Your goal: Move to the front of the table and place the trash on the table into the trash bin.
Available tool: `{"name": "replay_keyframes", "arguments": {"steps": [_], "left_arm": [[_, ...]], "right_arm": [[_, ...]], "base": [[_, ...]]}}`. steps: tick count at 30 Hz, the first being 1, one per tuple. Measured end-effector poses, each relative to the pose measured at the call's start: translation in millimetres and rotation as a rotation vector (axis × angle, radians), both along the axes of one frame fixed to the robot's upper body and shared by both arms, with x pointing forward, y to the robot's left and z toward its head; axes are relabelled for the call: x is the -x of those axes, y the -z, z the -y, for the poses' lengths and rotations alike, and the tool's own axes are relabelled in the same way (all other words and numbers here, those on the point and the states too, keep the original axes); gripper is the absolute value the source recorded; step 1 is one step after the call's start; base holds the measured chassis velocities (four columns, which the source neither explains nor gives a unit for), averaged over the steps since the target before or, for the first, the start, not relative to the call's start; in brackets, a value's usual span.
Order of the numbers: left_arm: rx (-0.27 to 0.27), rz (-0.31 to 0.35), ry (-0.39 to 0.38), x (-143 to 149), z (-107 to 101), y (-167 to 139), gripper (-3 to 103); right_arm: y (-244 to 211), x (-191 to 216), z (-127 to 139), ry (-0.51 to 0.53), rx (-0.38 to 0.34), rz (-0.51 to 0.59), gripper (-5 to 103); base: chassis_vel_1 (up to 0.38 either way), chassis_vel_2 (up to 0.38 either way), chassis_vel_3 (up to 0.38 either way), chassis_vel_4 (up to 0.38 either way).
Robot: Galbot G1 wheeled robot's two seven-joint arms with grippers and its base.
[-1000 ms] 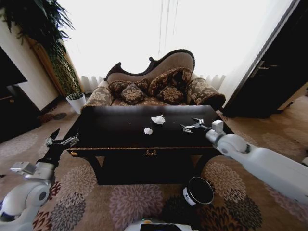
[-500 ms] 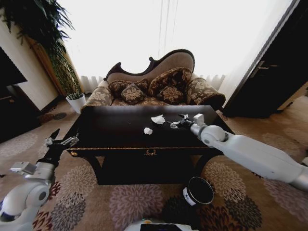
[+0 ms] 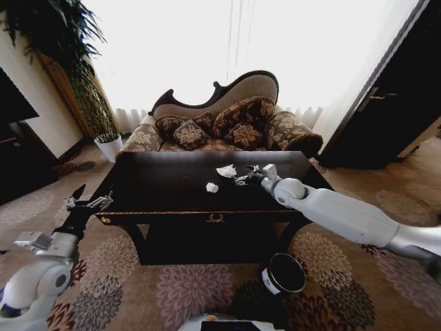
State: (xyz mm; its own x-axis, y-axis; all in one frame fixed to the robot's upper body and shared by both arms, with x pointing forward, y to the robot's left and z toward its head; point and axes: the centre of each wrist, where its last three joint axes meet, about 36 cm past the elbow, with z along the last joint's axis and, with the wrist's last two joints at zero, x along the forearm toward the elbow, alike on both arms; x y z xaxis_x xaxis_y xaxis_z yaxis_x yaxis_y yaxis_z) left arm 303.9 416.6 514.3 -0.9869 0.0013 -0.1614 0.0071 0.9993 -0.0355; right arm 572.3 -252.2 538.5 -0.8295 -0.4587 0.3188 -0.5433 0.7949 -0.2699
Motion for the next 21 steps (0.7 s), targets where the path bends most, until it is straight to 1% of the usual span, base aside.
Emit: {"name": "replay_keyframes", "arguments": {"steps": [9,21], "left_arm": [[0.0,0.0,0.0,0.0,0.0,0.0,100],[0.0,0.0,0.0,0.0,0.0,0.0,100]], "right_arm": [[0.7,-11.3,-22.0,-0.032,0.014,0.007,100],[8.9,-22.0,-35.8,-0.046,0.032,0.003,100]], "base": [[0.0,0.0,0.0,0.0],[0.0,0.0,0.0,0.0]]}}
